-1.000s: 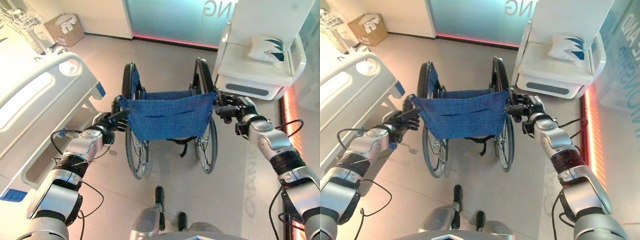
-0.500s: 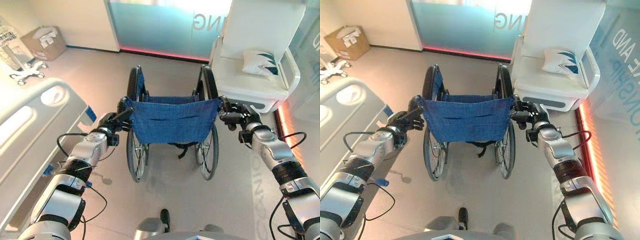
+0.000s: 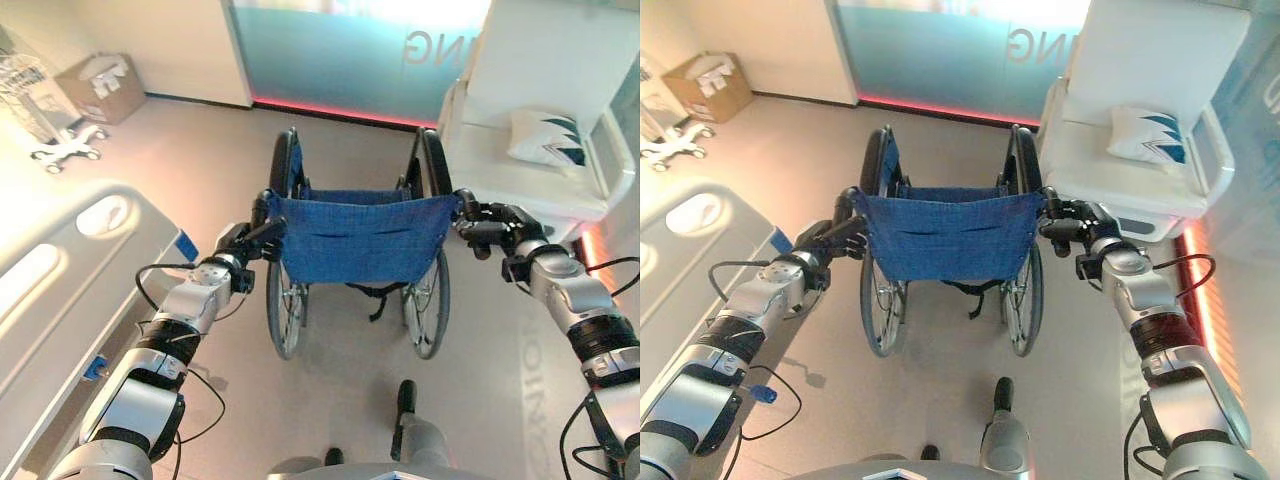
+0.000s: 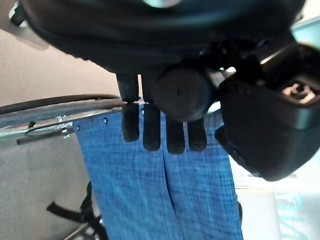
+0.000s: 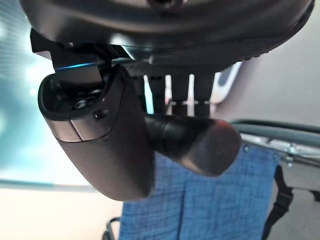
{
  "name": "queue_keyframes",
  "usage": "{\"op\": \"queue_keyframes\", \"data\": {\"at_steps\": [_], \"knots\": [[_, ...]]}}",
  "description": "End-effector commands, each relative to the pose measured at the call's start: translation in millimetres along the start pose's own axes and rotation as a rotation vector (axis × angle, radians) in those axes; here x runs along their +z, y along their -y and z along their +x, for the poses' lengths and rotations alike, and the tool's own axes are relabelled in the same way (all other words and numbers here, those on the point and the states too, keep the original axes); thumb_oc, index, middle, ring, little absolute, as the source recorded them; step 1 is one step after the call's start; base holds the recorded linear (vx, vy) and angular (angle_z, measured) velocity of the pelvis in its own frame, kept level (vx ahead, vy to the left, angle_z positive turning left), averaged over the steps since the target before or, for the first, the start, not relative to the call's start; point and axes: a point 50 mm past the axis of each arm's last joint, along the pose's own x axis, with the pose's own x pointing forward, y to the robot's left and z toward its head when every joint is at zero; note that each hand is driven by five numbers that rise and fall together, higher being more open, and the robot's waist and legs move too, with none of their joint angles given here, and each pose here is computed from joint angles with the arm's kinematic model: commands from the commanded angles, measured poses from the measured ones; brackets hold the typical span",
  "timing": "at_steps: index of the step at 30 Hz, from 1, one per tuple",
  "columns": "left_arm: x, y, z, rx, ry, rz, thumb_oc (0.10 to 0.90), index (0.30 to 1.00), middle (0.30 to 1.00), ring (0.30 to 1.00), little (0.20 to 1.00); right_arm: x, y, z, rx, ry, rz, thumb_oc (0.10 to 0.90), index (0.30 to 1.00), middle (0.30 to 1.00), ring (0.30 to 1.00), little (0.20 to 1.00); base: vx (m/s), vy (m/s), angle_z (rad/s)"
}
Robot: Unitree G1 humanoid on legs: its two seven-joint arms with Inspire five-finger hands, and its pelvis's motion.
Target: Push the wheelchair next to the bed
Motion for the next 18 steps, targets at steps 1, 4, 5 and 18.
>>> {"op": "queue_keyframes", "data": {"at_steps": [1,4,5,18], "knots": [[42,34,-6,-0.167,0.169,0.088,0.4,0.3,0.3,0.3,0.3,92,-49,1,0.286,0.347,-0.05,0.4,0.3,0.3,0.3,0.3,0.36,-0.516,0.62],[41,33,-6,-0.143,0.154,0.052,0.4,0.3,0.3,0.3,0.3,93,-59,1,0.321,0.347,-0.051,0.4,0.3,0.3,0.3,0.3,0.29,-0.407,0.31],[41,32,-5,-0.135,0.151,0.027,0.4,0.3,0.3,0.3,0.3,93,-65,2,0.322,0.345,-0.052,0.4,0.3,0.3,0.3,0.3,0.22,-0.338,0.18],[34,25,-1,-0.116,0.165,-0.094,0.4,0.3,0.3,0.3,0.3,104,-71,5,0.274,0.365,-0.108,0.4,0.3,0.3,0.3,0.3,0.32,-0.187,0.06]]}}
